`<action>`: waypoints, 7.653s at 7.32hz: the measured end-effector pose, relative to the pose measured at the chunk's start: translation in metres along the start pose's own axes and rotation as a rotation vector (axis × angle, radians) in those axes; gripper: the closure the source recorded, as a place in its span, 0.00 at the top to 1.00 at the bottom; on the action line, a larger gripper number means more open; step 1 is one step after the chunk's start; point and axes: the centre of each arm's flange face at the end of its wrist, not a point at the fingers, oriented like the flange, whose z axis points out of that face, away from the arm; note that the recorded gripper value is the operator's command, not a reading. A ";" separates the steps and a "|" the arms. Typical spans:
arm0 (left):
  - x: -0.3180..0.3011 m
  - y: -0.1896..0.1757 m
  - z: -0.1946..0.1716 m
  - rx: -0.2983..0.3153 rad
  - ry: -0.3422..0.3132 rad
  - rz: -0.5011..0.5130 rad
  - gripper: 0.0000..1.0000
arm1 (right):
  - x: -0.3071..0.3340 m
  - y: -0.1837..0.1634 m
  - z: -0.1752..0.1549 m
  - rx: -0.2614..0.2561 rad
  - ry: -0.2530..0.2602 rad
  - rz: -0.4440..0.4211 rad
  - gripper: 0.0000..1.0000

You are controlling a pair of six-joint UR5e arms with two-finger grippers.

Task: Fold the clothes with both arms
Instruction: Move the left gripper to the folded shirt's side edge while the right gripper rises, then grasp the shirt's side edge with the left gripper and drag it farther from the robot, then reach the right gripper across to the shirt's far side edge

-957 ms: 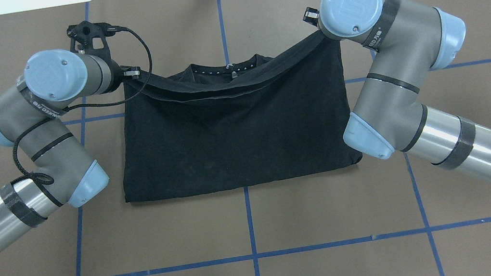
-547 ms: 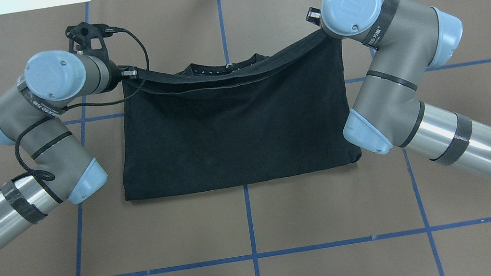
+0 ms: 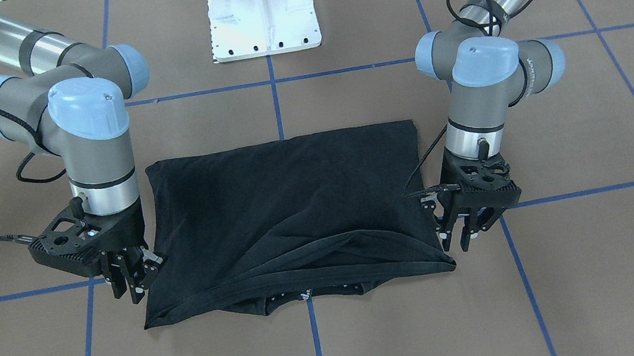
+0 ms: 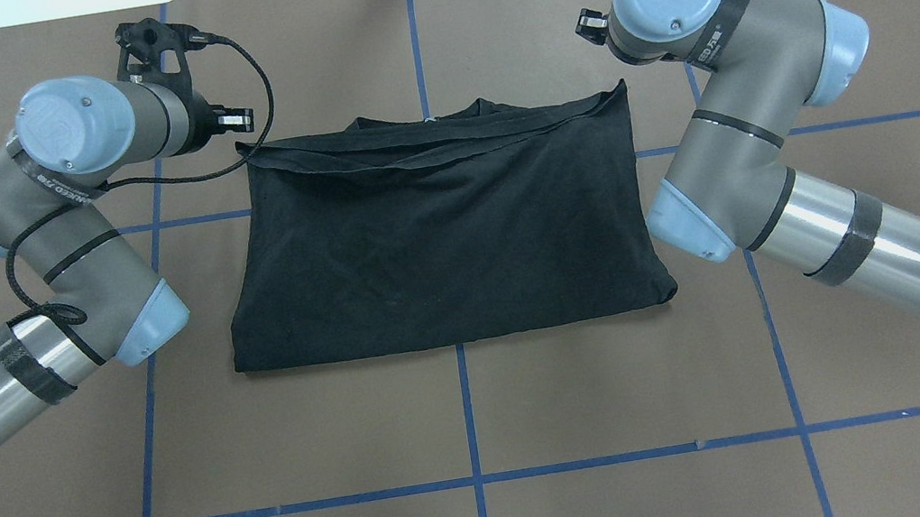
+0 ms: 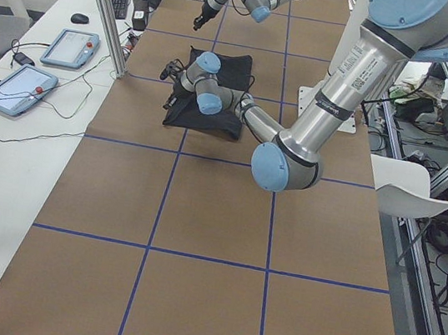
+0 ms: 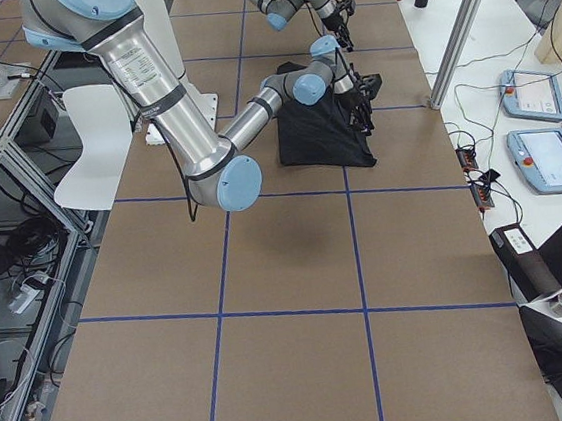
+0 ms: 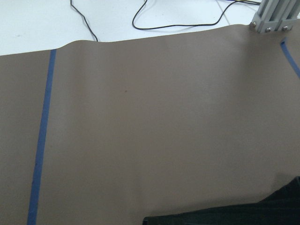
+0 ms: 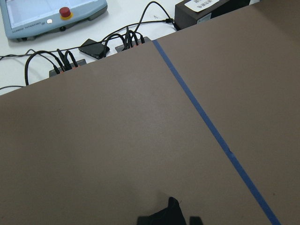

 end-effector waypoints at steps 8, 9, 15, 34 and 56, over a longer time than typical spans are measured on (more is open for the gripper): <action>0.003 0.172 -0.086 -0.175 0.260 -0.085 1.00 | 0.062 0.002 -0.058 -0.158 -0.130 -0.150 1.00; 0.007 0.202 -0.082 -0.190 0.262 -0.094 1.00 | 0.063 0.003 -0.060 -0.159 -0.133 -0.152 1.00; 0.017 0.248 -0.073 -0.227 0.254 -0.079 0.72 | 0.062 0.004 -0.063 -0.158 -0.139 -0.154 1.00; -0.222 0.009 0.068 -0.067 -0.102 0.261 0.00 | 0.038 0.042 -0.073 -0.187 -0.199 -0.188 1.00; -0.285 -0.029 0.023 -0.049 0.042 0.353 1.00 | -0.239 0.239 0.011 -0.073 -0.215 0.134 0.67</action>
